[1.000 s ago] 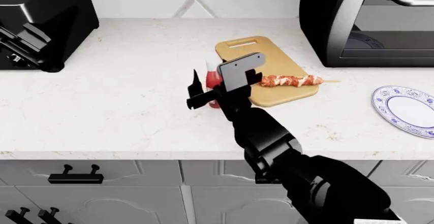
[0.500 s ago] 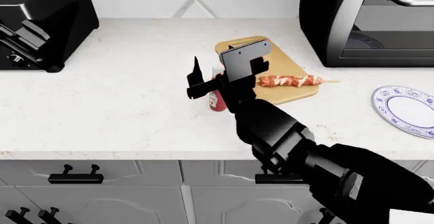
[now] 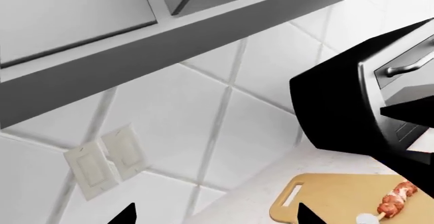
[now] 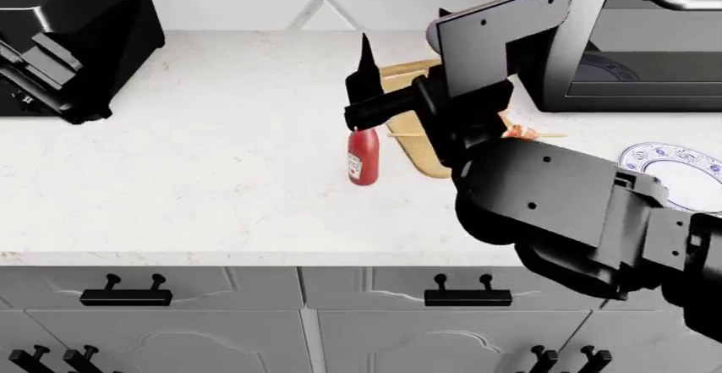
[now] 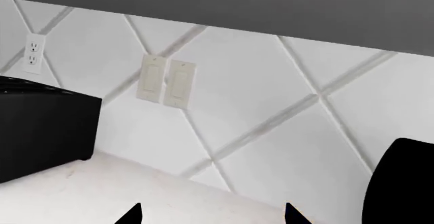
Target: Pick the skewer from the plate and place it on the cutting board. Then pick the condiment bottle from the cabinet and place it next to the cutting board.
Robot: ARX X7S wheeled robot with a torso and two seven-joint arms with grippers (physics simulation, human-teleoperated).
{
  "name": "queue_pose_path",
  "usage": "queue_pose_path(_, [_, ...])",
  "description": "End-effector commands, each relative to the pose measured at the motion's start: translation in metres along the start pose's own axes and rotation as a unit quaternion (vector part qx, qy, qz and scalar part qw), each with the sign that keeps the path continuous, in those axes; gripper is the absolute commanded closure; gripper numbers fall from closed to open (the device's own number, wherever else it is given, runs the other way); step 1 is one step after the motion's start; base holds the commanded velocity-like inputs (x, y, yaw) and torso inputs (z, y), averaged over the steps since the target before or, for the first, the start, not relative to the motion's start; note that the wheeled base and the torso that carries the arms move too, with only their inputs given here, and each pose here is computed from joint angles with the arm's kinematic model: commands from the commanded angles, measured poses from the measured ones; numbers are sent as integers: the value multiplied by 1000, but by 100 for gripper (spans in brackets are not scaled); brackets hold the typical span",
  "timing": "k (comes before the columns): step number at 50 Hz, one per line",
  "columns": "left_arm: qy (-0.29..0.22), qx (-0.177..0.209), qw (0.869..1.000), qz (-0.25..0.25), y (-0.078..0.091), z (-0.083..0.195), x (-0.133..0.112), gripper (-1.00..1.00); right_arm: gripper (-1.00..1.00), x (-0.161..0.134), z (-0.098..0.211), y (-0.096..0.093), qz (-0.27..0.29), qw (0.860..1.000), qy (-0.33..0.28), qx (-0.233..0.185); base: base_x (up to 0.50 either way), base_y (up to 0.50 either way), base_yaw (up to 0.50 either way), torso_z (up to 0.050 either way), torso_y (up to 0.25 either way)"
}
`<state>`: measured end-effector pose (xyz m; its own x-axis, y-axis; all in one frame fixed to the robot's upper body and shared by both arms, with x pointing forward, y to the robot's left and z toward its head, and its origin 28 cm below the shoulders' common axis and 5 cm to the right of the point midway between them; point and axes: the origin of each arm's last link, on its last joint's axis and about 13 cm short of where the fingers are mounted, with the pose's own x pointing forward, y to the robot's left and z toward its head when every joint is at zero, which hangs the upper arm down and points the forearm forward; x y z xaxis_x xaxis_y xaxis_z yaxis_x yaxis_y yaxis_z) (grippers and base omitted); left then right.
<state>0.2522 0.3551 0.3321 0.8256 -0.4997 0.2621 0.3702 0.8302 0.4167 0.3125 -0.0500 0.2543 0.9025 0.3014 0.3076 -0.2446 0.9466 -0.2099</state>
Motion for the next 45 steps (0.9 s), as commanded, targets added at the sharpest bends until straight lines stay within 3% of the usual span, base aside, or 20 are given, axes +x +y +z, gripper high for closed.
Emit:
queue_pose_path(1, [-17,1,1000,-20,-21,17,-19,-100,-100,-45,41,-16,4,999,-13,-35,0,0,0,0,0])
queue_pose_path(15, [-36,-28,998,-49,-61,24,-45,-100,-100,-101,67,-47,-12,998,-4,-65,0,0,0,0,0])
queue_pose_path(29, [-28,-51,998,-23,-79,5,-54,-100,-100,-152,70,-74,-55,996,3,-66,0,0,0,0,0])
queue_pose_path(45, [-7,-62,998,-16,-95,-10,-63,-100,-100,-181,64,-81,-96,993,40,-63,0,0,0,0,0])
